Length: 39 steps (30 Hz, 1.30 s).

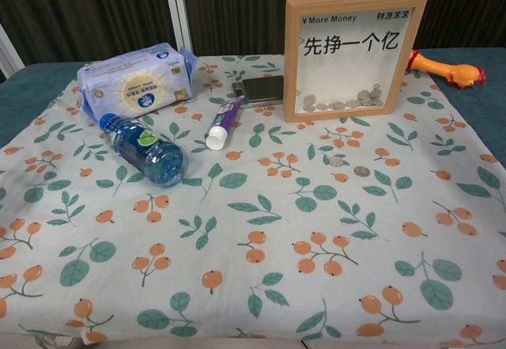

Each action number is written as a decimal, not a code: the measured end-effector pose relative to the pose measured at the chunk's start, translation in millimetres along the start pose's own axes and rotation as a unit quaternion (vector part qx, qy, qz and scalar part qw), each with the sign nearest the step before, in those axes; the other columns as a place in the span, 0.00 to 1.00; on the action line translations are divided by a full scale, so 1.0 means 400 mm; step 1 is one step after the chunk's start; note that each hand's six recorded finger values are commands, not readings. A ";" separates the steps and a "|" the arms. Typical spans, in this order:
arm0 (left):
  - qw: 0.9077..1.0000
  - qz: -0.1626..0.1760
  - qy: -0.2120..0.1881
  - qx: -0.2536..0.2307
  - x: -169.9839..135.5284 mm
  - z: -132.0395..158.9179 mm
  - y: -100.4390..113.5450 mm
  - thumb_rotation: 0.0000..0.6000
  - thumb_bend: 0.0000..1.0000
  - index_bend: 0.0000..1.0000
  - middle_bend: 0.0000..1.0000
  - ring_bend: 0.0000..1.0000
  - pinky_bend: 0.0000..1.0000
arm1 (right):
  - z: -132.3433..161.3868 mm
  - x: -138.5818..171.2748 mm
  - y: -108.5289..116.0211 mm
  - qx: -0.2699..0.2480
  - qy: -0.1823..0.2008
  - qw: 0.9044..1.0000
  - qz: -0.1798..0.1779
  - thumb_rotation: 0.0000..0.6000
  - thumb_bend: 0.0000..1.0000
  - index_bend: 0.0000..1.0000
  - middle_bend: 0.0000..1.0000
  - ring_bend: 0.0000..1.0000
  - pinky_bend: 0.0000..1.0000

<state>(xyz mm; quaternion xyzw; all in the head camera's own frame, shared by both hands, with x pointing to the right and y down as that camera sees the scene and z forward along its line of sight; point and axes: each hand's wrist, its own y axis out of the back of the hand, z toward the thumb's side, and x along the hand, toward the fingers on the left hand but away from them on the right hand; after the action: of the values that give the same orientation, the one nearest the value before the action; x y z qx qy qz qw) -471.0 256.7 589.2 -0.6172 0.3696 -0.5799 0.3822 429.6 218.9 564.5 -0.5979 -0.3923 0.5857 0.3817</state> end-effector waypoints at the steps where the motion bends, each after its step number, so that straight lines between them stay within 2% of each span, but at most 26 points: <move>1: 1.000 0.001 -0.001 0.001 0.000 0.000 0.003 1.00 0.33 0.00 0.00 0.00 0.00 | -0.001 0.001 0.000 0.001 0.000 1.000 0.001 1.00 0.21 0.00 0.00 0.00 0.00; 14: 1.000 0.005 -0.002 -0.002 -0.007 -0.001 0.017 1.00 0.33 0.00 0.00 0.00 0.00 | 0.005 0.004 0.003 0.003 0.004 1.000 -0.001 1.00 0.21 0.00 0.00 0.00 0.00; 23: 1.000 0.003 0.000 -0.007 -0.008 -0.010 0.021 1.00 0.33 0.00 0.00 0.00 0.00 | 0.048 -0.042 -0.014 0.018 0.031 0.999 0.013 1.00 0.21 0.00 0.00 0.00 0.00; 27: 1.000 0.005 0.002 -0.008 -0.011 -0.012 0.023 1.00 0.33 0.00 0.00 0.00 0.00 | 0.109 -0.097 -0.027 0.034 0.067 0.997 0.022 1.00 0.21 0.00 0.00 0.00 0.00; 32: 1.000 0.007 0.003 -0.008 -0.006 -0.013 0.025 1.00 0.33 0.00 0.00 0.00 0.00 | 0.192 -0.146 -0.062 0.055 0.091 0.994 0.028 1.00 0.21 0.00 0.00 0.00 0.00; 39: 1.000 0.005 0.002 -0.006 -0.003 -0.011 0.019 1.00 0.33 0.00 0.00 0.00 0.00 | 0.356 -0.208 -0.179 0.071 0.123 0.989 0.048 1.00 0.21 0.00 0.00 0.00 0.00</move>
<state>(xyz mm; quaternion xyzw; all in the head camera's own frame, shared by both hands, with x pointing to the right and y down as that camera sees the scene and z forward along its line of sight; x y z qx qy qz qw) -475.5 254.3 582.1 -0.6167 0.3772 -0.5768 0.3805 285.2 170.9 660.1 -0.6549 -0.2702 0.5515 0.4403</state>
